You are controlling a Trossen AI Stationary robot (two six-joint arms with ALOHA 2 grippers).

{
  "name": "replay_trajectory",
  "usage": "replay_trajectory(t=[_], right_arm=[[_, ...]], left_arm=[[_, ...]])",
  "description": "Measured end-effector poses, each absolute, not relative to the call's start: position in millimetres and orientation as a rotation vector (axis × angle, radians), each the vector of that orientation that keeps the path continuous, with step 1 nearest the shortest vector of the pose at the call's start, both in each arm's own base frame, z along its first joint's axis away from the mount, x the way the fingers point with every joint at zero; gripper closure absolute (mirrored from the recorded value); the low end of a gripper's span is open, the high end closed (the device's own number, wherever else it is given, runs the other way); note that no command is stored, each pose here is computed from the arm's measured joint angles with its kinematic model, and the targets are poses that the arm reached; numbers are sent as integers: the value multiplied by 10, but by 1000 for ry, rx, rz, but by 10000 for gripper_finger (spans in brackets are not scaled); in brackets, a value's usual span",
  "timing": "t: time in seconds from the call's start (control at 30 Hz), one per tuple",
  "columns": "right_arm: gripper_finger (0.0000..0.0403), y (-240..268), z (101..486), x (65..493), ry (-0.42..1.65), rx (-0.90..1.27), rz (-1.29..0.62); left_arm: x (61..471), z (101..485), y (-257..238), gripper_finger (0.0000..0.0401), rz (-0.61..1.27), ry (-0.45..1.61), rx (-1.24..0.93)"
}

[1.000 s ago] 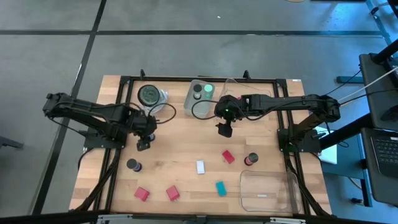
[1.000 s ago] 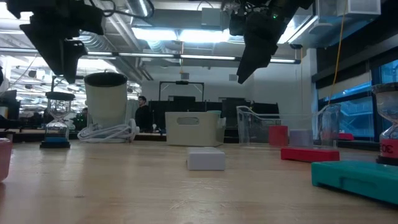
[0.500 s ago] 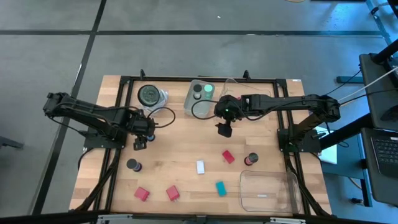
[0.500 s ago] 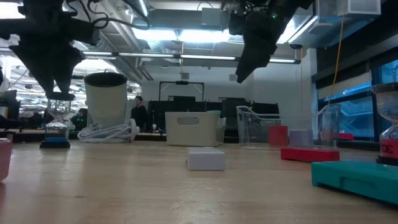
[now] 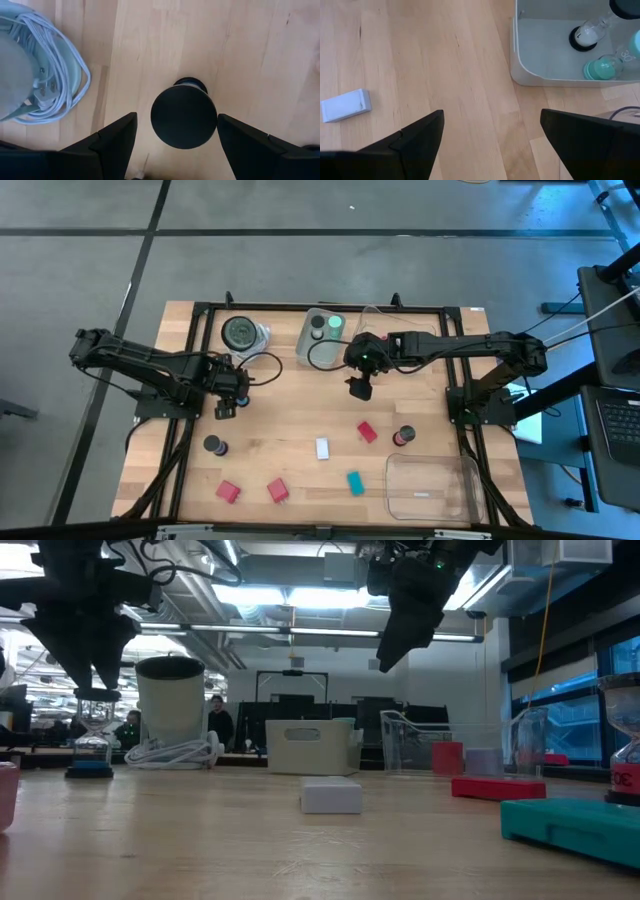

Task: Pick & Place Office items
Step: Put the top blue hourglass into the gray bin

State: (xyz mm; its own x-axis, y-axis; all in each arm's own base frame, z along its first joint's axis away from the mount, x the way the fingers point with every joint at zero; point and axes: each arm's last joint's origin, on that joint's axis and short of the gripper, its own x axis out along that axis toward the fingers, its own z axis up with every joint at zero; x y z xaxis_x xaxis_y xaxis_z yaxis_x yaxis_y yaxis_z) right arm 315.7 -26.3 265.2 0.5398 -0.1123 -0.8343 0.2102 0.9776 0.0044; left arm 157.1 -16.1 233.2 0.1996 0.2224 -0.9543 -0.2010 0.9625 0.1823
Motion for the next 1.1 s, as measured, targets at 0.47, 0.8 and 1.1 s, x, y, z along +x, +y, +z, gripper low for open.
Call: replay_trajectory(t=[0.47, 0.8, 1.1], right_arm=[[69, -264, 2651, 3157, 983, 108, -192], [69, -262, 2652, 3157, 983, 108, -192], [69, -261, 2651, 3157, 983, 112, -185]], left_arm=[[1608, 2318, -71, 128, 320, 1342, -54], [1625, 2311, -71, 129, 316, 1323, -62], [1581, 2097, -67, 129, 318, 1357, -42]])
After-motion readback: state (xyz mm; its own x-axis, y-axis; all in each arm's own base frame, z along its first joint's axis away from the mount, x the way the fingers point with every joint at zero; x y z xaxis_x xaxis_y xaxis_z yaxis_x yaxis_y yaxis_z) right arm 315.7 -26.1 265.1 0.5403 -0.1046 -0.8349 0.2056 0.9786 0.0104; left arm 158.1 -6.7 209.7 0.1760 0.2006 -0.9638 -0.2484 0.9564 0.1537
